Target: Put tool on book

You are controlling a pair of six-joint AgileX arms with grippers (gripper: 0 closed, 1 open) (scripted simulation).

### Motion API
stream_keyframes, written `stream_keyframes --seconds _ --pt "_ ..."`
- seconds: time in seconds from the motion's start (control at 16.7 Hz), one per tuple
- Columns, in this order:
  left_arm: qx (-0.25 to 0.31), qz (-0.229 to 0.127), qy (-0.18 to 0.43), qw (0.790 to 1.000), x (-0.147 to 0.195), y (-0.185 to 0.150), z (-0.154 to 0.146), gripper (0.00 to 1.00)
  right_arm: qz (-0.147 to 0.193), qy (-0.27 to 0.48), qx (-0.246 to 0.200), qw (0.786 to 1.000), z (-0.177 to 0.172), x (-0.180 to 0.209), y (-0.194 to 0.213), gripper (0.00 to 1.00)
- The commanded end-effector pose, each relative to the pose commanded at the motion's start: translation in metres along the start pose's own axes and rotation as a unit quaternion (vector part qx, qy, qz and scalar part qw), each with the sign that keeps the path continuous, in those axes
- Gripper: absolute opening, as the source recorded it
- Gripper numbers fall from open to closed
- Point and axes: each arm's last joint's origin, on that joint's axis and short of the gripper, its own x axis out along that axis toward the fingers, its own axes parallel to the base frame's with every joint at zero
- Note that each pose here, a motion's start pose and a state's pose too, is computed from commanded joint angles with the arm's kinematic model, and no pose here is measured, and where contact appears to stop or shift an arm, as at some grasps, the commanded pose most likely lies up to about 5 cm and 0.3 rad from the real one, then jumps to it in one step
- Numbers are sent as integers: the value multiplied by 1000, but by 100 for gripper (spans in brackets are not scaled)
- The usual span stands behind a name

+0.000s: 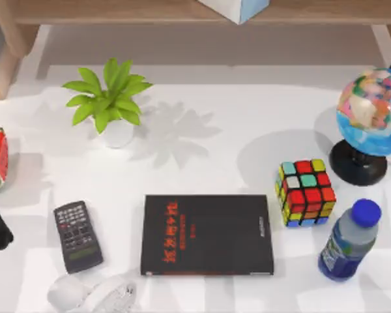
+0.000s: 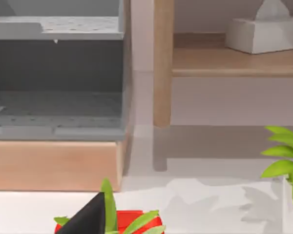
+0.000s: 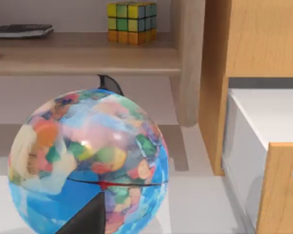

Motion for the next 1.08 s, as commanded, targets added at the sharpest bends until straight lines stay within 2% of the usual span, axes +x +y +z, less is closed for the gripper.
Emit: stream_keyframes --seconds 0.3,0.66,0.9,1.08 --pt "0 0 0 1000 0 0 0 100 -5 16 -2 1000 9 1 -1 100" --pt "0 0 0 1000 0 0 0 100 -36 123 -8 992 68 18 -8 100" --pt "0 0 0 1000 0 0 0 100 -62 230 -8 971 119 58 -21 100" --pt "0 0 0 1000 0 0 0 100 -79 319 -4 945 149 107 -37 100"
